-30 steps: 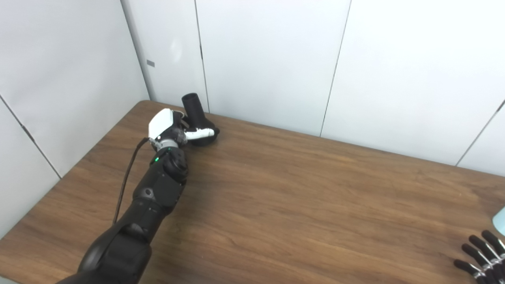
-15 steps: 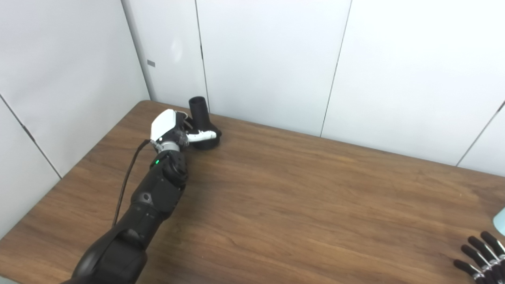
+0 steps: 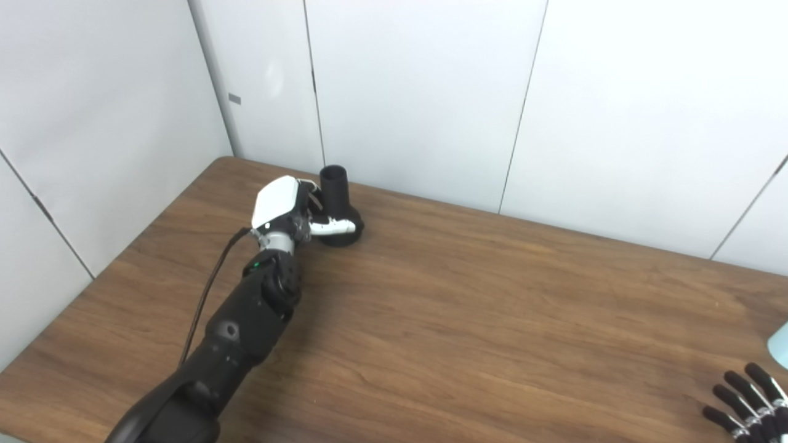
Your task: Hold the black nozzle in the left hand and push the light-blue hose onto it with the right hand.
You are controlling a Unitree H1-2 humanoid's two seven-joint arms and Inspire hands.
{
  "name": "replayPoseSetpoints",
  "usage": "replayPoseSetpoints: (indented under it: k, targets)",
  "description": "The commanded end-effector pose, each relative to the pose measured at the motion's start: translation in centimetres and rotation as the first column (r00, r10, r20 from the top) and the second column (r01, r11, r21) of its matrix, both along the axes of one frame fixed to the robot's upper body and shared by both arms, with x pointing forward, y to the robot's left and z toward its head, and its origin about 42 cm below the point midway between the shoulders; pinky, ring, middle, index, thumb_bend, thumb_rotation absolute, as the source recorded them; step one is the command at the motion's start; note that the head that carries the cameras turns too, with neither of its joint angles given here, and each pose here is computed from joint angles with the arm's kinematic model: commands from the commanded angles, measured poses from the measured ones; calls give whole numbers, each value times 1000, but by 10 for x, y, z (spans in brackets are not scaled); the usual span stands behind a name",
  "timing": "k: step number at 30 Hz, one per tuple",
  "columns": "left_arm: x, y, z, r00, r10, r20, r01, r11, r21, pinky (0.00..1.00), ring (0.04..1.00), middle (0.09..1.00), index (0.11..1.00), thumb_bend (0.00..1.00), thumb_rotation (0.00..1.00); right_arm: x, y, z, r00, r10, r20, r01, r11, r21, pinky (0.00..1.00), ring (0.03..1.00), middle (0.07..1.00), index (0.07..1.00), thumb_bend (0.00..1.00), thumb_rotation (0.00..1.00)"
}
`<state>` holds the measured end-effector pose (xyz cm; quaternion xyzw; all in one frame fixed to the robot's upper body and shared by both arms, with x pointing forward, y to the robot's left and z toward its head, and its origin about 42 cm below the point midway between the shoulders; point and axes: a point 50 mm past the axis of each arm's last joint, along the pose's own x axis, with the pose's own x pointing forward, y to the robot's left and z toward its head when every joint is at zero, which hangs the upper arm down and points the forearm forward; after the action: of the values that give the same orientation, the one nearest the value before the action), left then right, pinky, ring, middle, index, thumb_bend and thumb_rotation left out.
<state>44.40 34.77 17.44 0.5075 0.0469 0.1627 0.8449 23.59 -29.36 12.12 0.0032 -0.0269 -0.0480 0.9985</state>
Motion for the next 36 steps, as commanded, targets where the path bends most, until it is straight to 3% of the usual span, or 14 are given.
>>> replayPoseSetpoints:
  k: [1,6,13,19,28,36]
  targets:
    - [3,-10,14,998,-34,47,32,998,51,493,464,460,514,504,0,-2,5,3,1000,15,-1,-15,1000,-5,746,849,858,903,681,917]
    - [-8,-27,14,995,-88,50,87,996,29,569,484,467,503,504,0,-2,10,6,1000,15,12,-15,1000,1,814,894,894,948,571,949]
    - [-32,-59,20,984,-167,60,164,986,40,461,453,427,515,503,0,-2,12,4,1000,17,22,-17,1000,-13,853,914,914,975,488,979]
    - [-53,-85,17,971,-230,66,229,973,27,498,466,423,513,503,0,0,17,-1,999,13,36,-13,1000,0,848,910,916,979,483,970]
    - [-81,-123,13,938,-342,58,343,939,-9,535,470,484,490,506,0,5,25,1,999,-5,50,5,1000,7,835,903,911,962,522,963]
    - [-107,-154,-3,887,-458,52,459,888,-8,506,470,503,481,505,0,11,33,11,996,-42,75,42,999,5,787,870,885,940,551,956]
